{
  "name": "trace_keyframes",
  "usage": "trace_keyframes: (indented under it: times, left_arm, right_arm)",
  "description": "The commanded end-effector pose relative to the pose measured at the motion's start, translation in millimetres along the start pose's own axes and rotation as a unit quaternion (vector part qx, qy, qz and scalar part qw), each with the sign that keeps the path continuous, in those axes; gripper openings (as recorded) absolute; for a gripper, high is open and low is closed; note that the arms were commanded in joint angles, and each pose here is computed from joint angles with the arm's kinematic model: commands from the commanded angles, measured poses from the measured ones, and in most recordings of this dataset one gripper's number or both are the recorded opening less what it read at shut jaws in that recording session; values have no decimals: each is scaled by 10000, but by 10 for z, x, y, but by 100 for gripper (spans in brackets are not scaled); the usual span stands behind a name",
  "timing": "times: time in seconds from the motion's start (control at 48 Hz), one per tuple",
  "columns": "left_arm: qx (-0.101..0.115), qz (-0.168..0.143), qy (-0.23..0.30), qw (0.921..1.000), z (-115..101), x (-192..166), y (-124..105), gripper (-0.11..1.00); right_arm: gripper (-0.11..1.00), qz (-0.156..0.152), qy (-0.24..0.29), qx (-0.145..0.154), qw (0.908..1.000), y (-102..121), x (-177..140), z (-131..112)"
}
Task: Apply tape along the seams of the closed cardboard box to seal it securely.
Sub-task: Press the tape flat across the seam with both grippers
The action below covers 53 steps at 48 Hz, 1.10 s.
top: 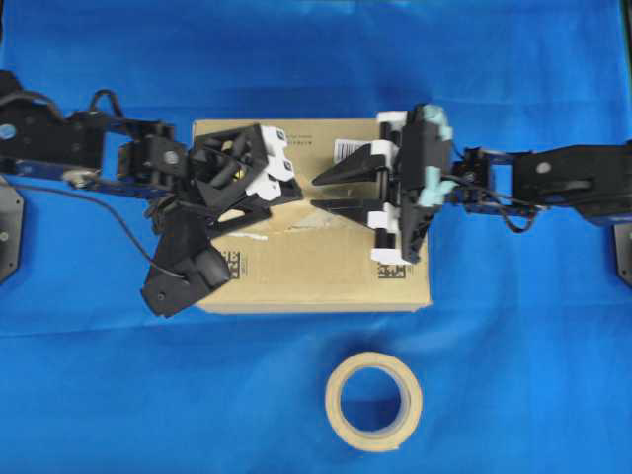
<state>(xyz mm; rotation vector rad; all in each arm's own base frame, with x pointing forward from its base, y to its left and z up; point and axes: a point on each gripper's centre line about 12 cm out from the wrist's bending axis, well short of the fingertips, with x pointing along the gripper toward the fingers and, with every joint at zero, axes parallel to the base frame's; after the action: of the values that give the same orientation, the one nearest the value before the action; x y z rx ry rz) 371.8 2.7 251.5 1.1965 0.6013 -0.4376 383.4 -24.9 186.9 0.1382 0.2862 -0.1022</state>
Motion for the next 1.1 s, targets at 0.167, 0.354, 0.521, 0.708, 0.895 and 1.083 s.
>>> trace_keyframes:
  times: [0.167, 0.354, 0.521, 0.708, 0.895, 1.083]
  left_arm:
    - [-1622, 1540, -742, 9718, 21, -305, 82, 56]
    - [-3145, 1704, -1189, 9262, -30, -263, -87, 32]
    - [-4187, 1588, -1410, 8830, -44, -175, -139, 0]
    - [-4768, 1347, -1348, 8581, -78, 30, -238, 0]
    - [-4831, 1349, -1377, 8541, -86, 165, -288, 0]
    - [-4854, 1438, -1398, 8510, -137, 288, -322, 0]
  right_arm:
    - [31, -145, -559, 35, 9983, -127, -191, 344]
    - [2, -270, -605, 61, 9978, -227, -102, 410]
    - [0, -253, -441, 7, 9987, -221, 42, 394]
    - [0, -149, -274, -22, 9995, -130, 221, 346]
    - [0, -52, -147, -30, 9999, -46, 333, 251]
    - [0, -11, -10, 4, 10000, -8, 408, 132]
